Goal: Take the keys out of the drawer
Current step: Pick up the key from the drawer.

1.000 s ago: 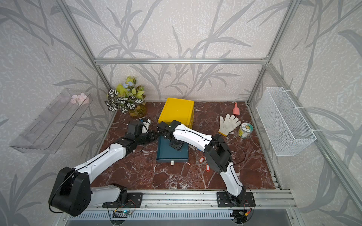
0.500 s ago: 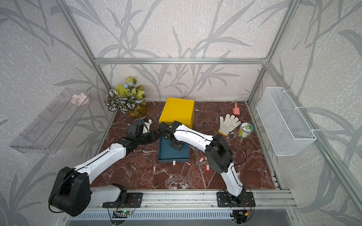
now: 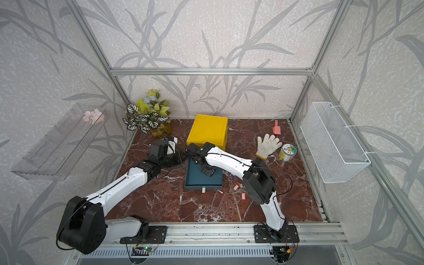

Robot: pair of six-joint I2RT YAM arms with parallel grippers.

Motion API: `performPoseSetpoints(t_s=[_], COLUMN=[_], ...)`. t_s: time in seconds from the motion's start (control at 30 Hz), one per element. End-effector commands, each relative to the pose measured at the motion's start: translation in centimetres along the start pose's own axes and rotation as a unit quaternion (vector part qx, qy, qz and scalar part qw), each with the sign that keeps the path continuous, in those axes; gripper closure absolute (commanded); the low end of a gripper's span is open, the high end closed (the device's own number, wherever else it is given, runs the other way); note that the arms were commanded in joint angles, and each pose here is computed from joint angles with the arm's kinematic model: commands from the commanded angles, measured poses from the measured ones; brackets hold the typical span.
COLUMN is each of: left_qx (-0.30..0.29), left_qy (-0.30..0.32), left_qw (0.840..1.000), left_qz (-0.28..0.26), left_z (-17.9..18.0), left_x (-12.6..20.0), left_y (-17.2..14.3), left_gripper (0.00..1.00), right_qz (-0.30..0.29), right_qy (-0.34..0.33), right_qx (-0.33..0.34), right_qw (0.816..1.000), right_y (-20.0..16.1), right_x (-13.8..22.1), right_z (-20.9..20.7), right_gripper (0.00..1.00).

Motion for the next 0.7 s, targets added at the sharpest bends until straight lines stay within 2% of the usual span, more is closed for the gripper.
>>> performPoseSetpoints(t_s=[0.0,0.27,0.5,0.67], left_qx=[-0.028,-0.022,-0.015,-0.027], left_qy=[-0.048,-0.022,0.002,-0.002], left_qw=[0.997,0.998,0.999,1.000], left_qz=[-0.047,-0.048,-0.037,-0.001], left_z=[-3.4,-2.2,-0.9,-0.9], left_x=[1.2,0.8,3.9,7.1], left_y=[2.8,2.6,0.2,-2.7], left_gripper=[1.00,1.00,1.00,0.99], right_qz=[-0.016,-0.017,-0.015,-0.012], right_qy=[-0.006,-0.002,-0.007,-0.006], right_qx=[-0.012,-0.011,-0.007,-0.005], right_qw=[1.000,1.000,1.000,1.000], right_y=[0.0,0.4,0.5,0.6], right_x=[1.1,0.8,0.7,0.6], right_z=[-0.5,-0.2,-0.4,-0.4], right_gripper=[1.00,1.00,1.00,1.00])
Point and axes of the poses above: each gripper's point midway between its finger pads, its own x axis back along the fingers, its own z axis along the line the jaws close on, y = z × x, the point moved 1 cm from there along x, back along the fingers, and after that the axes turned 5 degrees about x, right-handed, at the moved point
